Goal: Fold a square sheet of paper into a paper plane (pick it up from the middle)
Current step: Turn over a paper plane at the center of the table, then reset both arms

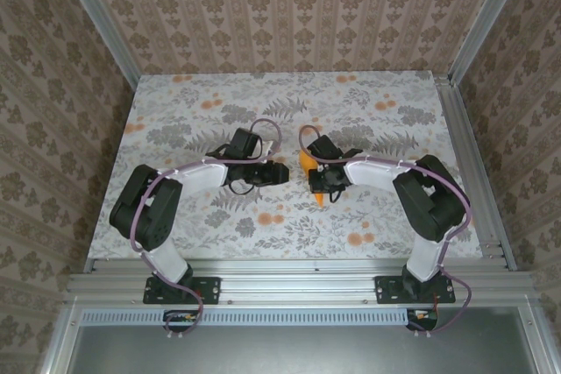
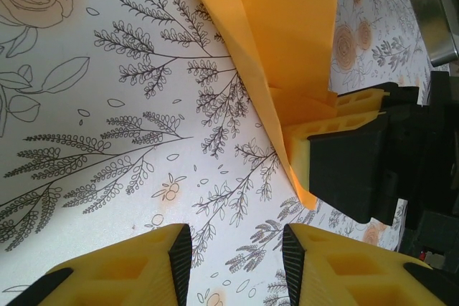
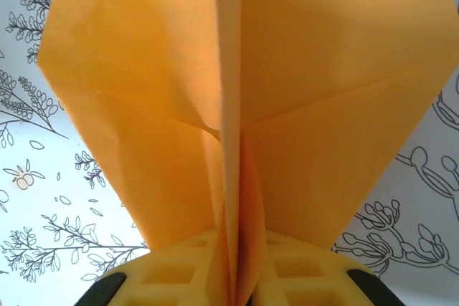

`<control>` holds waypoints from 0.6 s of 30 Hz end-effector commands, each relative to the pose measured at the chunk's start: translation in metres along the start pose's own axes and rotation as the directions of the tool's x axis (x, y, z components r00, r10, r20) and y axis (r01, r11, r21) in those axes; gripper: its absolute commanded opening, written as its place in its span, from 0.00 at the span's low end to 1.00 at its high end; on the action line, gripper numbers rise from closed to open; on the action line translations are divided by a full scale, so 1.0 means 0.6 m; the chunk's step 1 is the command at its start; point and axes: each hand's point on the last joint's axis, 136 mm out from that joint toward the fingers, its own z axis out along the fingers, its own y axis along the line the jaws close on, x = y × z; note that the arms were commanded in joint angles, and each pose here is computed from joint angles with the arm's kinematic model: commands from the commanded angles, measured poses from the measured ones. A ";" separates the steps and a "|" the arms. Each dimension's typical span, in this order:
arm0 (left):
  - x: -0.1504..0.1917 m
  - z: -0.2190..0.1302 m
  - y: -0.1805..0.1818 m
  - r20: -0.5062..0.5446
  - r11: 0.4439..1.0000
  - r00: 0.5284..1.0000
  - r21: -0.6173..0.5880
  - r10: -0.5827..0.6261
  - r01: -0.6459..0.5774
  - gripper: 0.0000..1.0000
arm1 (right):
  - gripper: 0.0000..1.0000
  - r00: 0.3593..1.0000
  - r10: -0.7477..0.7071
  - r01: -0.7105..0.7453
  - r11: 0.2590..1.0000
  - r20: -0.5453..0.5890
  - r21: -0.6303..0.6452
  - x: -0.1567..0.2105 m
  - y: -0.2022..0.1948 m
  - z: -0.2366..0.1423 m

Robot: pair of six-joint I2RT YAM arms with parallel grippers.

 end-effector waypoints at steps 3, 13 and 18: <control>0.008 0.002 0.007 -0.019 1.000 1.000 0.001 0.012 -0.012 0.41 | 0.15 0.996 -0.042 0.049 0.995 -0.081 0.084 0.034 -0.017 0.017; 0.006 -0.003 0.006 -0.018 1.000 0.999 -0.006 0.026 -0.027 0.41 | 0.24 0.997 -0.060 0.062 0.997 -0.039 0.045 0.013 0.013 -0.013; 0.002 -0.014 0.006 -0.010 0.999 0.999 -0.012 0.036 -0.036 0.42 | 0.31 0.998 -0.068 0.068 0.998 0.007 0.011 -0.006 0.027 -0.056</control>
